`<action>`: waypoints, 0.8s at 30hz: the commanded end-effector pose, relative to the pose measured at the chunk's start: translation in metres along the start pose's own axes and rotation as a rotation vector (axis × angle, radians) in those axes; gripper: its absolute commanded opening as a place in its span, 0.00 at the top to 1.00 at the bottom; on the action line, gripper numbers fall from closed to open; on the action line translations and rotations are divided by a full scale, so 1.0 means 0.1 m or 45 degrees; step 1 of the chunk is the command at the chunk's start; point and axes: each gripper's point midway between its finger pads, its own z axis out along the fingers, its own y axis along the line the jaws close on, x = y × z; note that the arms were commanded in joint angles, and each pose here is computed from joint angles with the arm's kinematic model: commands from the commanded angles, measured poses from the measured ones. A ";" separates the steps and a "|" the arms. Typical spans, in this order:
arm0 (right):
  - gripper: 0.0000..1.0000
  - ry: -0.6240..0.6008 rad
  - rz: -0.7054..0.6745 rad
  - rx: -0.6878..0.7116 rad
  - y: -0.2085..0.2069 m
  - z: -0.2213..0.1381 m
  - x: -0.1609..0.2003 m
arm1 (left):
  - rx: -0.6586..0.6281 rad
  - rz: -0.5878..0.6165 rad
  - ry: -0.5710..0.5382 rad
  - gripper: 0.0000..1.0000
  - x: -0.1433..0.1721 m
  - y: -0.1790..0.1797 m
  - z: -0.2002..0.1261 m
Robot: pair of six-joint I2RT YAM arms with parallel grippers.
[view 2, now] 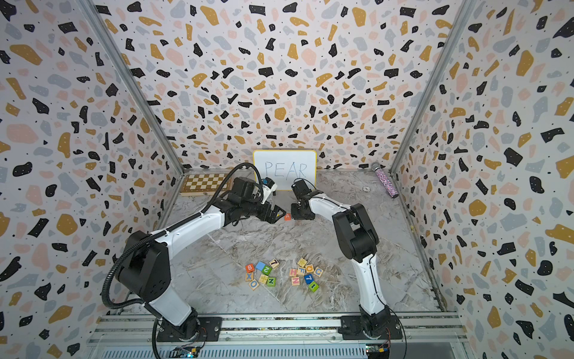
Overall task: Spell the uppercase word “pear” with letter blocks
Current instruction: Place the letter block at the center of the board.
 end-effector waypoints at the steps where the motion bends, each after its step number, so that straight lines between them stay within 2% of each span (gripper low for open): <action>1: 0.76 0.032 0.017 0.046 -0.05 0.02 0.06 | 0.007 0.021 -0.058 0.01 -0.11 -0.08 -0.09; 7: 0.69 0.034 0.014 0.050 -0.04 0.01 0.06 | 0.009 0.021 -0.054 0.01 -0.10 -0.08 -0.07; 15: 0.66 0.041 0.000 0.061 -0.05 0.01 0.07 | 0.023 0.019 -0.046 0.01 -0.07 -0.10 -0.06; 18: 0.55 0.043 -0.005 0.058 -0.05 0.01 0.08 | 0.026 0.029 -0.081 0.01 -0.13 -0.11 -0.06; 24: 0.52 0.022 -0.015 0.041 -0.02 -0.07 0.02 | 0.039 0.030 -0.086 0.01 -0.16 -0.13 -0.06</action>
